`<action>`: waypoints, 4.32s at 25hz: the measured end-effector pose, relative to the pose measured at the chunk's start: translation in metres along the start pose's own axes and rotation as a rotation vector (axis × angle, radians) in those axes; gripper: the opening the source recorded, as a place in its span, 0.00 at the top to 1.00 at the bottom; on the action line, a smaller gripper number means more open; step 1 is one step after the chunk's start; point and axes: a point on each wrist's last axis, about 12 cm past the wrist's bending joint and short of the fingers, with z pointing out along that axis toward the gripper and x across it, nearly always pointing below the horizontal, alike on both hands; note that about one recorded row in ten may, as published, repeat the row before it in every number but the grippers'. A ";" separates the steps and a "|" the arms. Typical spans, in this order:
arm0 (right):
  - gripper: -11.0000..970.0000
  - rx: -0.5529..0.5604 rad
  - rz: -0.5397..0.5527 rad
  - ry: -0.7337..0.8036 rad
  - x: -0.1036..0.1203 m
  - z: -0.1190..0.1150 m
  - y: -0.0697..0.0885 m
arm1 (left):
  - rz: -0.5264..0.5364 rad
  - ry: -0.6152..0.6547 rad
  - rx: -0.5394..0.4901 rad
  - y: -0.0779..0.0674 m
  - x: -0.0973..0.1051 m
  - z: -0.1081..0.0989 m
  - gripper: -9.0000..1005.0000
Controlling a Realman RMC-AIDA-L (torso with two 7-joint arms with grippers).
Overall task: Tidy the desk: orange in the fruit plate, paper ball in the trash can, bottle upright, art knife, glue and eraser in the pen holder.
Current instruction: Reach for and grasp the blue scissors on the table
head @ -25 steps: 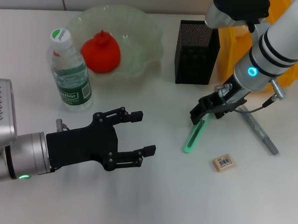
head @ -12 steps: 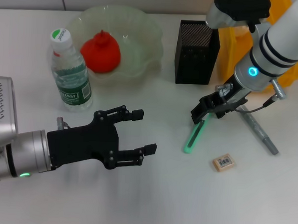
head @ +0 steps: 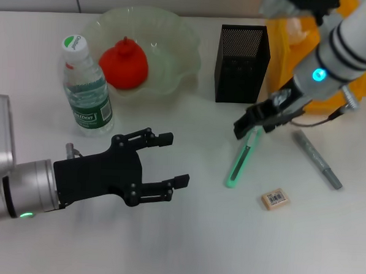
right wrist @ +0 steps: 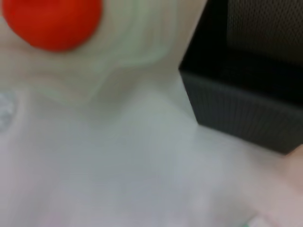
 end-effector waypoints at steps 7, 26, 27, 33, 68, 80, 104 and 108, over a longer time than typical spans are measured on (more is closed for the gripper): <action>0.30 -0.045 -0.261 -0.065 -0.011 -0.061 0.001 | -0.026 -0.060 -0.001 -0.003 -0.004 -0.007 0.19; 0.32 -0.104 -1.473 0.236 -0.002 -0.066 0.044 | -0.136 -0.051 -0.019 -0.008 0.002 -0.007 0.19; 0.32 -0.106 -1.521 0.241 -0.003 -0.066 0.045 | -0.138 -0.048 -0.026 -0.009 0.004 -0.008 0.19; 0.34 -0.120 -1.763 0.265 -0.002 -0.064 0.057 | -0.138 -0.047 -0.031 -0.010 0.005 -0.010 0.19; 0.52 -0.077 -2.227 0.319 0.000 0.019 0.061 | -0.155 0.004 -0.106 -0.018 0.021 -0.032 0.19; 0.58 -0.065 -2.238 0.310 0.000 0.028 0.058 | -0.156 0.011 -0.127 -0.018 0.023 -0.031 0.19; 0.65 -0.067 -2.238 0.301 0.001 0.037 0.050 | -0.138 -0.004 -0.113 -0.013 0.017 -0.024 0.19; 0.67 -0.063 -2.237 0.299 0.000 0.037 0.049 | -0.139 -0.005 -0.111 -0.012 0.017 -0.023 0.19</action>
